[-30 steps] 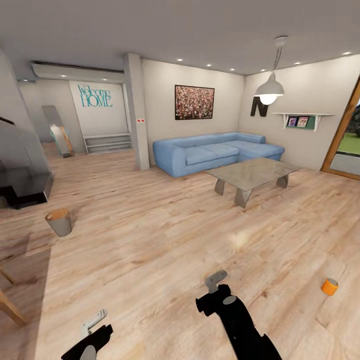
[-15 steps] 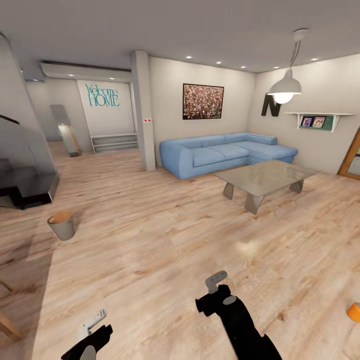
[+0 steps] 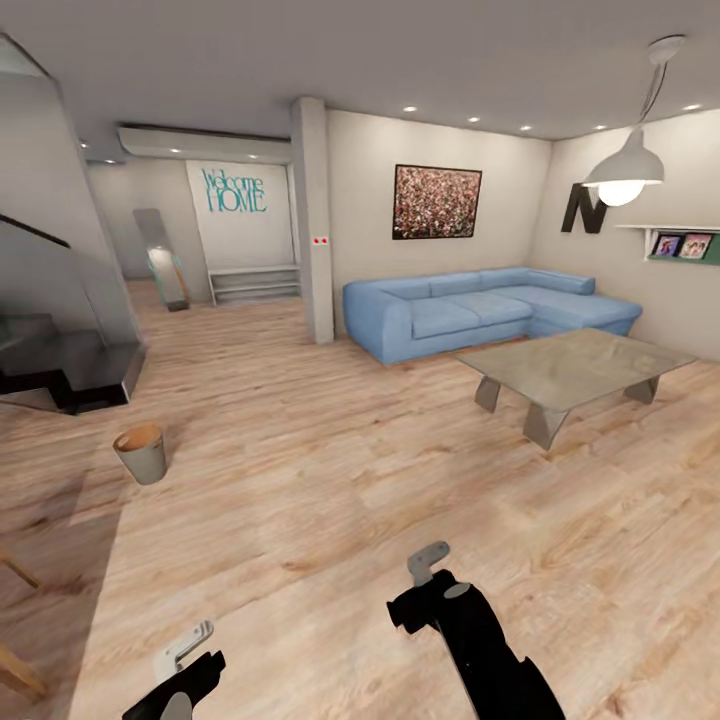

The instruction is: Put the three can of soda from the living room inside the tash can in the kitchen.

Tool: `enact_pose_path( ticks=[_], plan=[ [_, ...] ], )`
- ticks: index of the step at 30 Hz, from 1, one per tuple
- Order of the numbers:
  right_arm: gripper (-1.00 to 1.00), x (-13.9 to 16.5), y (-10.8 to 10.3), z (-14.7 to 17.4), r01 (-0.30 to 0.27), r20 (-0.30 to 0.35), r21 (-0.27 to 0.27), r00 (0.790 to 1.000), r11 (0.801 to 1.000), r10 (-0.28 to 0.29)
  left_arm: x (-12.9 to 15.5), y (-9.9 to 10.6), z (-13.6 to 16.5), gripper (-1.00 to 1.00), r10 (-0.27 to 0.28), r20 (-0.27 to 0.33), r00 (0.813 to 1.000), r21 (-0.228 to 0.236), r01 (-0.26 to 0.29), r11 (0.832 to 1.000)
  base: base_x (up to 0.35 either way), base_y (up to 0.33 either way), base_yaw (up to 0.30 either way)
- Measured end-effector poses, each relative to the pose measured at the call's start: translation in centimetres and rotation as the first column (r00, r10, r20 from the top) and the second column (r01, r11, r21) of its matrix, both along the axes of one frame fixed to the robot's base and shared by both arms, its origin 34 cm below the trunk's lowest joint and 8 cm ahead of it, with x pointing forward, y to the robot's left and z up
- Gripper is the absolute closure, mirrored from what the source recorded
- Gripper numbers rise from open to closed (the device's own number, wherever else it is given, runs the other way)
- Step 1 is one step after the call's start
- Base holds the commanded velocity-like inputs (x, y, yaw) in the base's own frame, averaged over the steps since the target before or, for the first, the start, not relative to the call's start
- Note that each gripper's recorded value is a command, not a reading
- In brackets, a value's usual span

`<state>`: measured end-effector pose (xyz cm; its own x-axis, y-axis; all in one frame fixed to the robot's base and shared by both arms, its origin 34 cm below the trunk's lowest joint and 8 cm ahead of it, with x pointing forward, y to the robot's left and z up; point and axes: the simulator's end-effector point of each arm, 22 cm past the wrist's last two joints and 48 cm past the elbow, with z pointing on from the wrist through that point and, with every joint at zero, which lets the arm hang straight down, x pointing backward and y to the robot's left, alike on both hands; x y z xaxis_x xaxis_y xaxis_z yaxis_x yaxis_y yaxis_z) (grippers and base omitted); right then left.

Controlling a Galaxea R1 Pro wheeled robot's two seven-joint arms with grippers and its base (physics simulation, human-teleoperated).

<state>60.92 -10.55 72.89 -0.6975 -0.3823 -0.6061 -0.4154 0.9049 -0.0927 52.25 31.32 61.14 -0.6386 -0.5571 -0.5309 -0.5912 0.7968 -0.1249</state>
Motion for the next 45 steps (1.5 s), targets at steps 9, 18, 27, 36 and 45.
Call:
enact_pose_path(
  ticks=[9,18,27,36,45],
  plan=[
    [-1.0,3.6,-1.6,-1.5,0.036,-0.1,-0.035,0.994,0.999,-0.04,-0.3,0.5,-0.3,-1.0,0.03,-0.003,1.0,-0.02,-0.03,0.999,0.345,0.063,0.287],
    [-1.0,6.2,-1.8,-1.0,0.031,-0.023,-0.006,0.999,0.999,-0.031,-0.3,0.4,-0.4,-1.0,0.033,-0.005,0.999,-0.025,-0.033,0.999,0.345,0.086,0.294],
    [-1.0,6.2,-1.7,-1.1,0.023,-0.011,-0.007,1.0,1.0,-0.023,-0.3,0.3,-0.4,-1.0,0.03,-0.005,1.0,-0.025,-0.03,0.999,0.345,0.088,0.295],
    [-1.0,6.0,-1.7,-1.3,0.021,-0.012,-0.005,1.0,1.0,-0.021,-0.1,-0.2,-0.2,-1.0,0.017,-0.001,1.0,-0.021,-0.017,1.0,0.345,0.061,0.14],
    [-1.0,5.0,-0.1,1.2,-0.035,0.186,0.07,0.982,0.997,0.022,0.3,-2.3,2.2,-1.0,-0.054,0.06,0.997,-0.001,0.054,0.999,0.345,0.06,0.012]
  ],
)
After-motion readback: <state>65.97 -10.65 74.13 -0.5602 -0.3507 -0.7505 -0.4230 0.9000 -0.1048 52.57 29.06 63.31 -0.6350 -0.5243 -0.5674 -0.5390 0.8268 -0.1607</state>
